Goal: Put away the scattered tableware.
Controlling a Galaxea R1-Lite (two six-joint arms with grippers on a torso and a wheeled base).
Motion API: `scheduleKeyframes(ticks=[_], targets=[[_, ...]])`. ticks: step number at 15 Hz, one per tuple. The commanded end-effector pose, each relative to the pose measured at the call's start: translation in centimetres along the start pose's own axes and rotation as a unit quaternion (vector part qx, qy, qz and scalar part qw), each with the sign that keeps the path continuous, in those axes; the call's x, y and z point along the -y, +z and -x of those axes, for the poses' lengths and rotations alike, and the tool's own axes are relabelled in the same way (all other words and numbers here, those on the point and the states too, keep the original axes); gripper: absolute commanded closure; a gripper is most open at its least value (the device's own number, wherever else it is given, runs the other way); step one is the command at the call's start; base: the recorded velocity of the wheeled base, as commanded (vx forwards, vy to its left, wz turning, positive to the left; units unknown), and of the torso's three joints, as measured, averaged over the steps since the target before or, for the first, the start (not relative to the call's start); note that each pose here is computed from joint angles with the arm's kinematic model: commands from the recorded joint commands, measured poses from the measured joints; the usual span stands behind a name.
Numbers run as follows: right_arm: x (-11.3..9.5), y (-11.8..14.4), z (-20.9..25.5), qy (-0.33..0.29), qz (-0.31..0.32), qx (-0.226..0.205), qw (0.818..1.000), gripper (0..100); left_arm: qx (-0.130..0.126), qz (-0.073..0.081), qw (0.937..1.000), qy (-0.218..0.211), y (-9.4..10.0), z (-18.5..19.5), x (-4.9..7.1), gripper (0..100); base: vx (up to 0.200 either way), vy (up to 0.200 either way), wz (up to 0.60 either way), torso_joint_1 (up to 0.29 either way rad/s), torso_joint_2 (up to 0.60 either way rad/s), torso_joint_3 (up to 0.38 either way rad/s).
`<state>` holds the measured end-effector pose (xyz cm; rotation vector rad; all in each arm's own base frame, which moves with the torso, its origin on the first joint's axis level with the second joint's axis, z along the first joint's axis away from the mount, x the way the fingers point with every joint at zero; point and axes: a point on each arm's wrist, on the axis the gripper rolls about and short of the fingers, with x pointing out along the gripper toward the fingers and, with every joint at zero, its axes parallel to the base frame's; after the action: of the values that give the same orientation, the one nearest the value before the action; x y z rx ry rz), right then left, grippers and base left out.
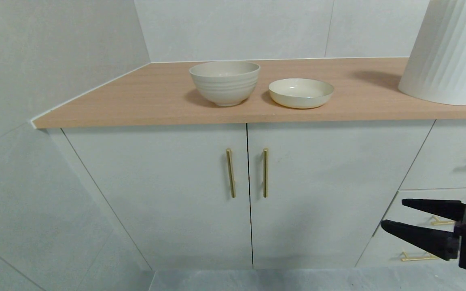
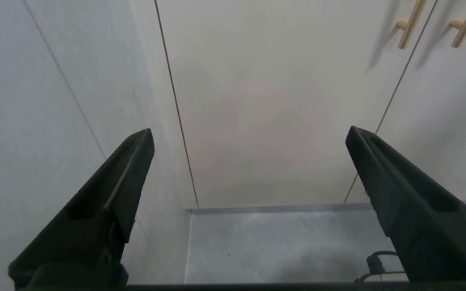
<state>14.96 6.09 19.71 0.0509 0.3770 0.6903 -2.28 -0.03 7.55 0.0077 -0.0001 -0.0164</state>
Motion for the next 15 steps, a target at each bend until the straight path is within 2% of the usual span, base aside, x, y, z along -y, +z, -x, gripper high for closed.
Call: scheduleKeyframes(ticks=[1, 2, 6, 9, 12, 15], targets=[[0.0, 1.4, -4.6, 0.029, 0.002, -0.038, 0.999, 0, 0.001, 0.000, 1.0000, 0.001, 0.0, 0.0, 0.0, 0, 0.000, 0.000, 0.00, 0.000, 0.00, 0.000], [-0.6, 2.5, -7.1, 0.041, 0.012, -0.041, 0.998, 0, 0.000, 0.000, 1.0000, 0.001, 0.0, 0.0, 0.0, 0, 0.000, 0.000, 0.00, 0.000, 0.00, 0.000], [-0.8, 3.3, -10.0, 0.057, 0.016, -0.040, 0.997, 0, 0.000, 0.000, 1.0000, 0.001, 0.0, 0.0, 0.0, 0, 0.000, 0.000, 0.00, 0.000, 0.00, 0.000], [-0.7, 1.9, -11.8, 0.064, 0.021, -0.037, 0.997, 0, 0.000, 0.000, 1.0000, 0.001, 0.0, 0.0, 0.0, 0, 0.000, 0.000, 0.00, 0.000, 0.00, 0.000], [-1.8, 1.9, -13.9, 0.091, 0.035, -0.001, 0.995, 0, 0.001, 0.000, 1.0000, 0.000, 0.0, 0.0, 0.0, 0, 0.000, 0.000, 0.00, 0.000, 0.00, 0.000], [-2.7, 0.8, -17.0, 0.112, 0.048, 0.028, 0.992, 0, 0.000, 0.000, 1.0000, 0.000, 0.0, 0.0, 0.0, 0, 0.000, 0.000, 0.00, 0.000, 0.00, 0.000]])
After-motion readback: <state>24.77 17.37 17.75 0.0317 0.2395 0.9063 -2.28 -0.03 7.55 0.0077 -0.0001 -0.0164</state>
